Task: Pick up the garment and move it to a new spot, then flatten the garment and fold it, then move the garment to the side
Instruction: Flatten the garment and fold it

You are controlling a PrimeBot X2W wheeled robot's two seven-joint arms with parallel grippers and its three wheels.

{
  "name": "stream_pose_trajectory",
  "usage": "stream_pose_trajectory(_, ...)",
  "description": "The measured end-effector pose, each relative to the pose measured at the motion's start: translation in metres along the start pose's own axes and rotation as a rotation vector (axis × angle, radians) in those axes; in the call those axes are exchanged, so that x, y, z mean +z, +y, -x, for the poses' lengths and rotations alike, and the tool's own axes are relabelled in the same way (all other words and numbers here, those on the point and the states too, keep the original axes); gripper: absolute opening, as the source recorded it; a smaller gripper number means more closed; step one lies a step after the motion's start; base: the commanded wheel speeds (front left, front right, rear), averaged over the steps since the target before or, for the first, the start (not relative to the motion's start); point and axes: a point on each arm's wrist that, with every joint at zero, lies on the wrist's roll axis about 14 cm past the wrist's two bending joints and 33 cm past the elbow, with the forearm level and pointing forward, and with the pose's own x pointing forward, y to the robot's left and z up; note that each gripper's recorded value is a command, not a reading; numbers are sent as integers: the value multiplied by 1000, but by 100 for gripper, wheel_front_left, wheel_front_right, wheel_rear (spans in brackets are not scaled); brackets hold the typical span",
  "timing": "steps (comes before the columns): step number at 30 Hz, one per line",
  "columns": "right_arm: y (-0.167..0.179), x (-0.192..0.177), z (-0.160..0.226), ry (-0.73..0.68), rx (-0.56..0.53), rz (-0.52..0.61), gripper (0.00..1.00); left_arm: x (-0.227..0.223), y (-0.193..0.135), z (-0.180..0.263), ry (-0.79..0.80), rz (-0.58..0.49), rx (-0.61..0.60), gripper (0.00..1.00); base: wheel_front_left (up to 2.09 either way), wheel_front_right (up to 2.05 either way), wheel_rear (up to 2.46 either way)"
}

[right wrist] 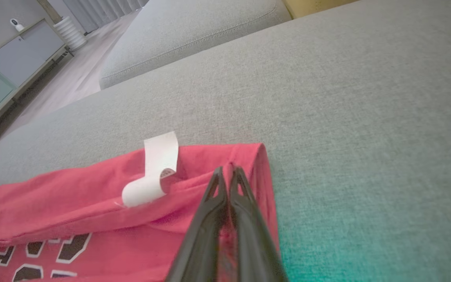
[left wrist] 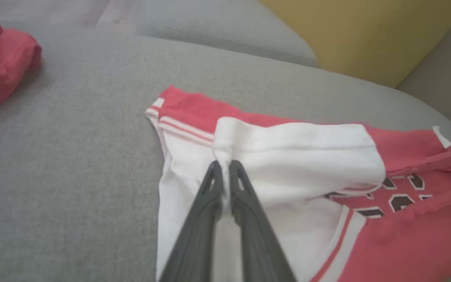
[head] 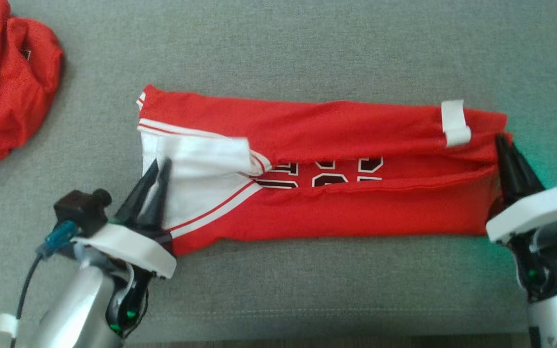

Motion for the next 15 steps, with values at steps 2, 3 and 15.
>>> stream_pose_trajectory(2,1,-2,5,-5,-3,21,100,-7,3,3,24,18,19,100,0,0,0)
stream_pose_trajectory(3,1,0,8,-18,-5,36,100,-9,5,4,29,16,28,100,0,0,0)
stream_pose_trajectory(15,32,41,55,-271,28,204,100,31,19,25,-112,-56,174,100,0,0,0)
